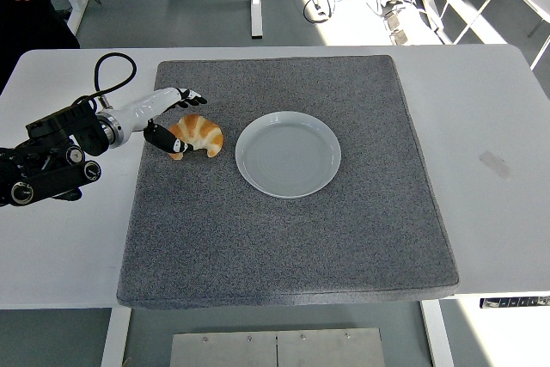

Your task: Place the bread on the plate

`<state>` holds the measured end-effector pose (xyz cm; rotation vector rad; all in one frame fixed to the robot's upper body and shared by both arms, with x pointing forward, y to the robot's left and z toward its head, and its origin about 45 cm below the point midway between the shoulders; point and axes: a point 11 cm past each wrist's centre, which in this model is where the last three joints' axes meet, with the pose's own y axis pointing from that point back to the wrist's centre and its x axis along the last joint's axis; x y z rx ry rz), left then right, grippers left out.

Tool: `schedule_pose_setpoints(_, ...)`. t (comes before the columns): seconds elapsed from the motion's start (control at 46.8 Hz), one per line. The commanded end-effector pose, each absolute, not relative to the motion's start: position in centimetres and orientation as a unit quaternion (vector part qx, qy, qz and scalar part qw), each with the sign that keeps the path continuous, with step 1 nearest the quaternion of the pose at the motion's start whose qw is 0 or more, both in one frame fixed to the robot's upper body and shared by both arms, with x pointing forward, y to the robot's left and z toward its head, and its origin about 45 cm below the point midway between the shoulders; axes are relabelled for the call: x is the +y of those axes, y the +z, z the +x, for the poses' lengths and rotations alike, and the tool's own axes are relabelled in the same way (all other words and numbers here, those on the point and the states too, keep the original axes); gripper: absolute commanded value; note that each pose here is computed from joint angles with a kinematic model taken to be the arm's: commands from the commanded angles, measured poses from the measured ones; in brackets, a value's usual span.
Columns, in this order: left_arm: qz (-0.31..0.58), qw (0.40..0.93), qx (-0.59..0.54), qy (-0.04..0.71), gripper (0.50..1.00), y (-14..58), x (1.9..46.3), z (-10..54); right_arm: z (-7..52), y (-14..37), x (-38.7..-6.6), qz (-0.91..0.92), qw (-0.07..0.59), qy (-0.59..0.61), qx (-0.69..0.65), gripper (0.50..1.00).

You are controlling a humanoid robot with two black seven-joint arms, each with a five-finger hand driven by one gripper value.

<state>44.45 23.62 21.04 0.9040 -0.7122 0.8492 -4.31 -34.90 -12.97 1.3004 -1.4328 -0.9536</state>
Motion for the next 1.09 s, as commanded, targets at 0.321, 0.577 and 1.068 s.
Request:
schedule_pose_setpoints(0.321,0.42,0.752,-0.338,0.379,0.748,20.5,23.4,44.3,-4.3,-13.0,-34.9,0.531,0.473,-0.39,-0.585,1.0)
schedule_pose_setpoints(0.577,0.419,0.752,-0.339,0.379,0.707,20.5,23.4,44.2,-4.3,-13.0,-34.9,0.531,0.473,-0.39,-0.585,1.0)
schedule_pose_setpoints(1.068,0.428,0.745,-0.336,0.385,0.558,20.0,24.2,44.4,-4.3,-13.0,-34.9,0.531,0.473,-0.39,-0.585,1.0)
